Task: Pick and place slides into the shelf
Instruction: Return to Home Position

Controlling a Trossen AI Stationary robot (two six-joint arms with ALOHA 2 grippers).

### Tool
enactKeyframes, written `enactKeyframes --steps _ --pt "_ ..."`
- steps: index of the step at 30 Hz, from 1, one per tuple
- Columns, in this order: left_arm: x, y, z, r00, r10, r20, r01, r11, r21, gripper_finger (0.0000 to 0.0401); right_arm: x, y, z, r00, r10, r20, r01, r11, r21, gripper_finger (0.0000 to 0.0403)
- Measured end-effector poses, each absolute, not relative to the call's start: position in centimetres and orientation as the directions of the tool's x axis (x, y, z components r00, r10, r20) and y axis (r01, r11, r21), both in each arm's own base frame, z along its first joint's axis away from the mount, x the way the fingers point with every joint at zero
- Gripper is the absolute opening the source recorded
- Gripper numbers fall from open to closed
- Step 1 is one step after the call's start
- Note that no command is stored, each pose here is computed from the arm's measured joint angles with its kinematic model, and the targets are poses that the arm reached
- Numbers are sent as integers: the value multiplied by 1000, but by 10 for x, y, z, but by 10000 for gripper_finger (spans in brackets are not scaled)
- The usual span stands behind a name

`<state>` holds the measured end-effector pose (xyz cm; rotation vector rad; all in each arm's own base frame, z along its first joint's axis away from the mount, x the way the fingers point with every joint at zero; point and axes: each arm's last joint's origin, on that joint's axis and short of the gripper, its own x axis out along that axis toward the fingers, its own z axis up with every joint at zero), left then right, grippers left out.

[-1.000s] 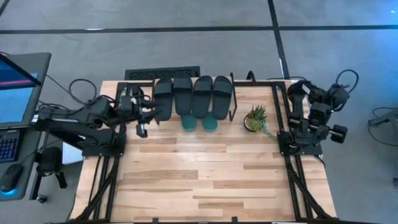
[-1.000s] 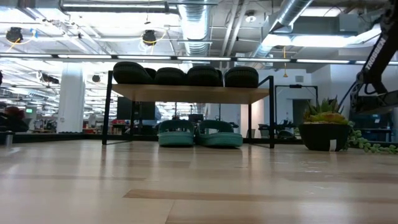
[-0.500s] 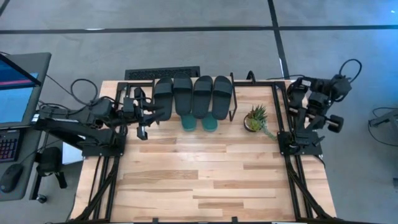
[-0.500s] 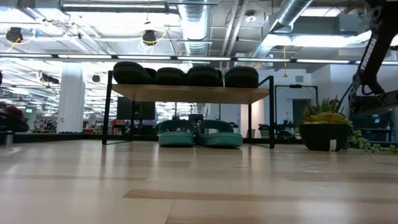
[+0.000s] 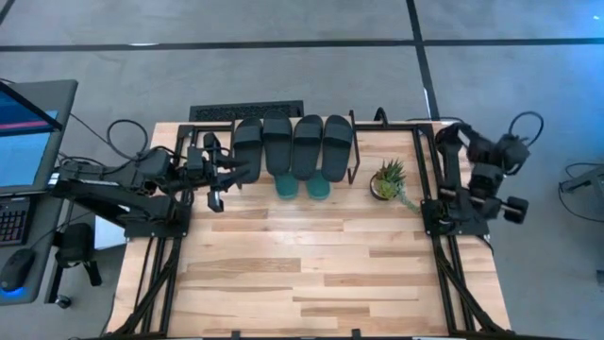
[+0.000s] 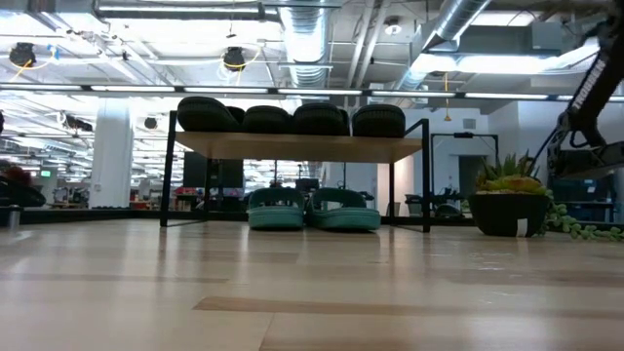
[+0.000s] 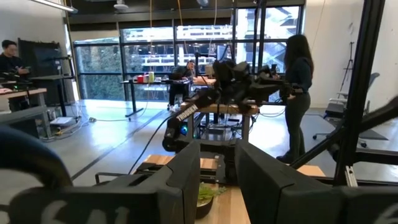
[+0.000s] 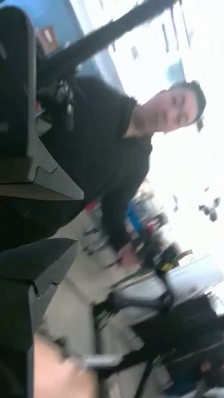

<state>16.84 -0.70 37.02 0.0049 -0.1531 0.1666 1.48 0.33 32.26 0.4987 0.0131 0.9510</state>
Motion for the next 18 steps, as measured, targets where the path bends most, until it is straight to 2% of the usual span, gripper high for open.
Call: enactKeyframes --steps 6,13,18 --pt "168 -7 372 971 165 175 -167 986 -7 91 16 37 309 489 772 406 -865 371 337 98" --pt "168 -7 372 970 167 175 -169 986 -2 91 25 76 299 528 773 351 -823 365 435 98" --pt "168 -7 373 969 167 180 -169 986 -3 91 35 86 299 533 773 344 -823 378 425 98"
